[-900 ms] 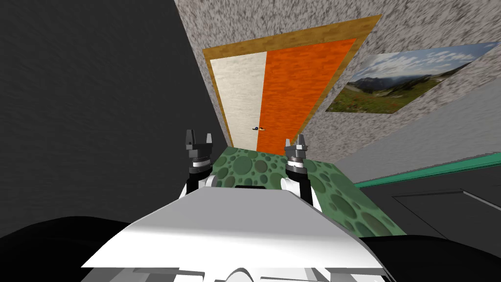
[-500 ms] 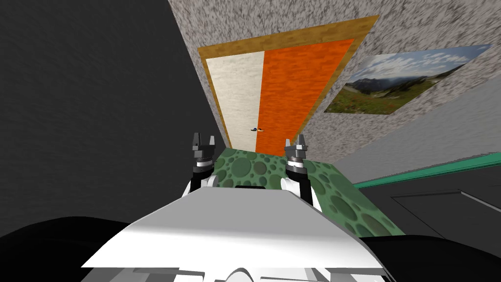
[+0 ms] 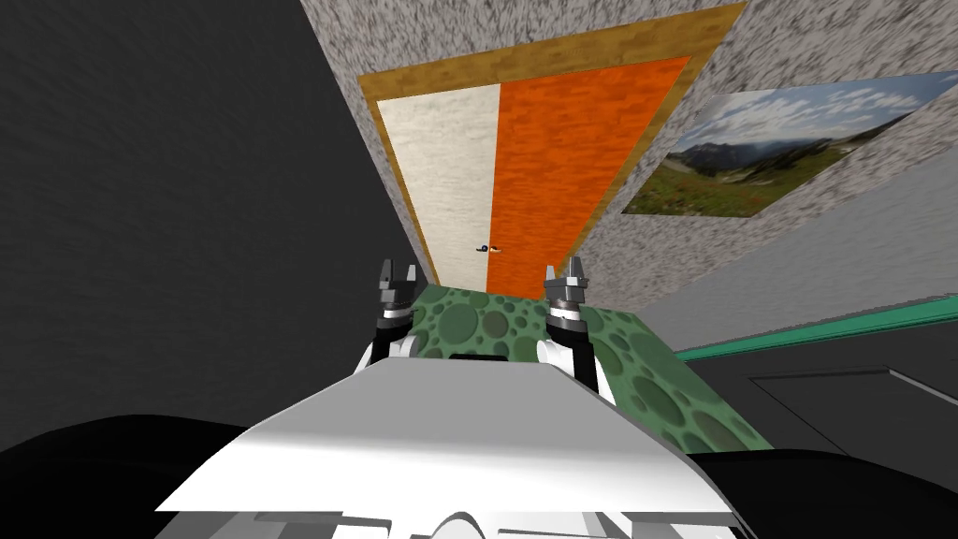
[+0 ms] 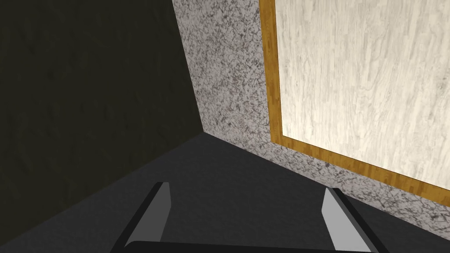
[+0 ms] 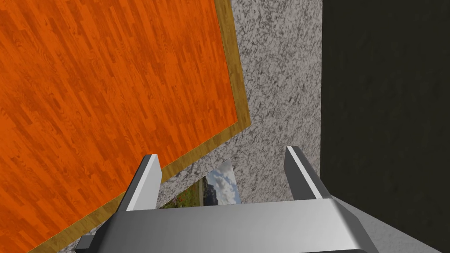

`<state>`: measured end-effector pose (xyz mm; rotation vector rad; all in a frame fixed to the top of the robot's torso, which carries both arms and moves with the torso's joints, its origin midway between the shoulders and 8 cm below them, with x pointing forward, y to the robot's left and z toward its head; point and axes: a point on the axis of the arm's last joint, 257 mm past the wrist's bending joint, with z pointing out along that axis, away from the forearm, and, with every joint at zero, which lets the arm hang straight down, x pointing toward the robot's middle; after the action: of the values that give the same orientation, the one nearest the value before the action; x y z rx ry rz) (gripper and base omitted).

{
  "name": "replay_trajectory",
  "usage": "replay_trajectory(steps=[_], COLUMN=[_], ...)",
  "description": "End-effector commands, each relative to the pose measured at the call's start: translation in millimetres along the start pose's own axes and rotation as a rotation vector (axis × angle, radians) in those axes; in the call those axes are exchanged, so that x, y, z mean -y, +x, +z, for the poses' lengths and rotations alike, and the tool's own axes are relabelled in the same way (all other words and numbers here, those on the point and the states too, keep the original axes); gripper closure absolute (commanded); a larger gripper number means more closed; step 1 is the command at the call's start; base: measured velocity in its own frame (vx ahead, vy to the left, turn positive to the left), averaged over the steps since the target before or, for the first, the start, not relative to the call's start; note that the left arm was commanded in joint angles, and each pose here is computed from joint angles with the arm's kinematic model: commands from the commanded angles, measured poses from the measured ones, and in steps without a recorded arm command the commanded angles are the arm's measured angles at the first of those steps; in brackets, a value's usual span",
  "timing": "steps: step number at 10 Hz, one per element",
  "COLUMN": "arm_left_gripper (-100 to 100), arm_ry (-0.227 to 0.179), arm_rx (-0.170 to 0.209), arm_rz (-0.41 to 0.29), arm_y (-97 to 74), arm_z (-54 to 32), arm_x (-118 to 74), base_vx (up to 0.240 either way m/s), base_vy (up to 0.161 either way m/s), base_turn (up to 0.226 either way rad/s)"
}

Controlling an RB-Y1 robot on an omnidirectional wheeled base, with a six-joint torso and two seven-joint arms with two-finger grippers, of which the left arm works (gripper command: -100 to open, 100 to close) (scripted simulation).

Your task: Pull the door open

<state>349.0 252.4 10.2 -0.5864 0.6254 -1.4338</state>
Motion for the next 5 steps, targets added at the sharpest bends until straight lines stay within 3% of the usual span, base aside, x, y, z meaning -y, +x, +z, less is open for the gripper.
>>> replay_trajectory(steps=[1, 5], arm_left_gripper=[-100, -100], arm_ry=[-0.018, -0.065], arm_rx=[-0.004, -0.012], arm_rz=[-0.005, -0.016], arm_y=[-0.7, -2.4], arm_z=[-3.0, -12.7], arm_x=[-10.4, -36.8], base_vx=[0.074, 0.092], base_vy=[-0.024, -0.039], base_turn=[-0.032, -0.039])
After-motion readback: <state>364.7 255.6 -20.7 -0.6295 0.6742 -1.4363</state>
